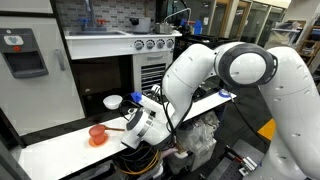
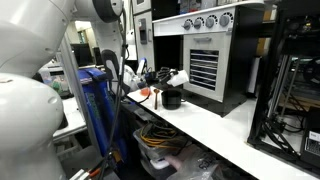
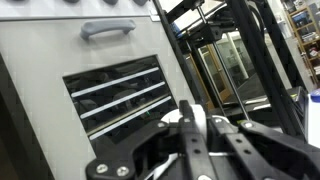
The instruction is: Pour the contents in the white mug into the black mug, use the wooden spoon to stir the contents in the black mug
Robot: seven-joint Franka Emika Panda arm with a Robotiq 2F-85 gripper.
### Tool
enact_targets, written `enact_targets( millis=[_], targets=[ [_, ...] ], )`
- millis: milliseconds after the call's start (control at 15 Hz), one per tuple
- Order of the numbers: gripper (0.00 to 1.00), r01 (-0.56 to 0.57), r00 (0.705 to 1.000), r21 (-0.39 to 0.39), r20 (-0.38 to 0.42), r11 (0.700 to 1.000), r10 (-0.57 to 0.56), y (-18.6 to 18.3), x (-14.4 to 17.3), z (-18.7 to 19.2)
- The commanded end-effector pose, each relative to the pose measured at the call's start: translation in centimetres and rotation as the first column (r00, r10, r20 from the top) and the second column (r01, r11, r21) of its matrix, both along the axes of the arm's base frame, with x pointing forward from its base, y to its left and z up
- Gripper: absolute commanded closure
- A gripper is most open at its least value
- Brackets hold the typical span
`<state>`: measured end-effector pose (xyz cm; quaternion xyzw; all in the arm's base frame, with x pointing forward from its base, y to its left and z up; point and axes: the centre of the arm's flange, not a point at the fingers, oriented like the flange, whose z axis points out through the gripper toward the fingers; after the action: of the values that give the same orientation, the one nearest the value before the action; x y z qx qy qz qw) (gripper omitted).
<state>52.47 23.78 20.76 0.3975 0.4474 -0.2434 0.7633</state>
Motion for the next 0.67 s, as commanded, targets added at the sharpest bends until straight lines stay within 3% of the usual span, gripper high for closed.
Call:
enact_targets(
  millis=[0, 267, 600],
  targets=[
    [0.98, 0.054, 0.997, 0.077, 0.048, 0.996, -0.058, -0.8, -0.4, 2.7],
    [0.98, 0.102, 0.988, 0.197, 0.096, 0.975, -0.123, -1.4, -0.5, 4.8],
    [0.98, 0.142, 0.970, 0.371, 0.132, 0.918, -0.203, -2.2, -1.0, 7.4]
  ],
)
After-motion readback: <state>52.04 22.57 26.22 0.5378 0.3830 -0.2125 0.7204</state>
